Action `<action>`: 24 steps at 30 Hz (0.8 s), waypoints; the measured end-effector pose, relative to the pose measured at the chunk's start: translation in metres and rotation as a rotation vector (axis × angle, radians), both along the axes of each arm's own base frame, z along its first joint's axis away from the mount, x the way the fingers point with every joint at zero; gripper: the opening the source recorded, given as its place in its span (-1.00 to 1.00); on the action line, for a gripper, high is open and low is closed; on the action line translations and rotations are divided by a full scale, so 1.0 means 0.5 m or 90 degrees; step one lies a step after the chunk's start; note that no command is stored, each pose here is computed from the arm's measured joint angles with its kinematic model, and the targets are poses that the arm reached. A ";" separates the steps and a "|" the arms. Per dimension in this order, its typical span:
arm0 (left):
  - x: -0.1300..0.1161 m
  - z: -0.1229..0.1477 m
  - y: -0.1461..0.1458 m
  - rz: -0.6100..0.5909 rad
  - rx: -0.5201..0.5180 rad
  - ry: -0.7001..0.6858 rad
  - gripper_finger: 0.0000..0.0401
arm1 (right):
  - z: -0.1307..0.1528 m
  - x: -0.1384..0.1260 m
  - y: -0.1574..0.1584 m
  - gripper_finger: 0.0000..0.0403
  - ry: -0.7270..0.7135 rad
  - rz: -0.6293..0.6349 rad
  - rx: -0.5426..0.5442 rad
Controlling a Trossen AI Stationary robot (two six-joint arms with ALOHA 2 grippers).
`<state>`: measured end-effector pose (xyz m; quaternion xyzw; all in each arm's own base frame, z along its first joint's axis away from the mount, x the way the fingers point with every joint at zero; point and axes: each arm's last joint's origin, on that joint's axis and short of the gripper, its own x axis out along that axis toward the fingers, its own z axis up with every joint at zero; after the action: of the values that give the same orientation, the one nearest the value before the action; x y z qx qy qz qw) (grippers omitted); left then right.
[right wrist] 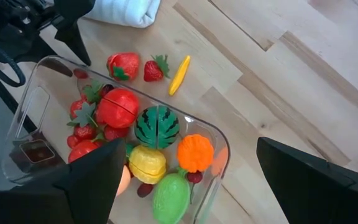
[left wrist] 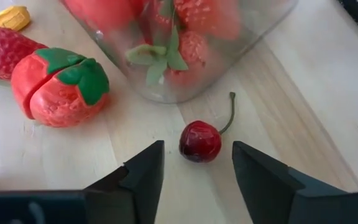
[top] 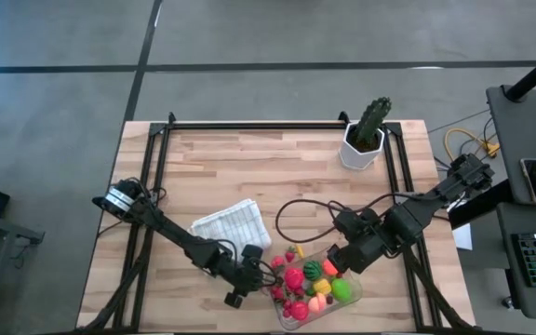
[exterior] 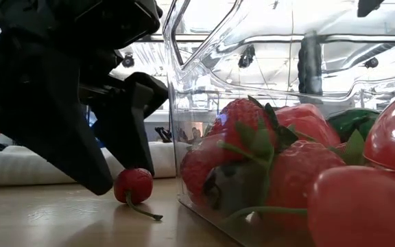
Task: Pick and placing Produce into tupperware
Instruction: Put the red cherry into the transparent bin
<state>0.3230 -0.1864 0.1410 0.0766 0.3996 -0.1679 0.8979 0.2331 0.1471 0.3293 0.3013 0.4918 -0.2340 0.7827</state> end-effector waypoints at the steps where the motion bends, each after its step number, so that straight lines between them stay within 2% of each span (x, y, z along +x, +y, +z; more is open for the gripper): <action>1: 0.000 0.000 0.000 -0.002 -0.002 0.001 -0.17 | -0.001 0.000 0.000 0.76 0.000 0.000 0.000; 8: 0.004 0.002 -0.004 -0.012 -0.023 -0.013 -0.37 | -0.005 0.000 0.000 0.76 0.004 -0.005 -0.002; 24: 0.008 -0.020 -0.005 -0.008 -0.020 -0.004 -0.38 | -0.005 0.000 0.000 0.76 0.004 -0.006 -0.001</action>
<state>0.3268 -0.1889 0.1308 0.0654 0.3939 -0.1792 0.8991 0.2329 0.1469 0.3266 0.3023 0.4924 -0.2389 0.7804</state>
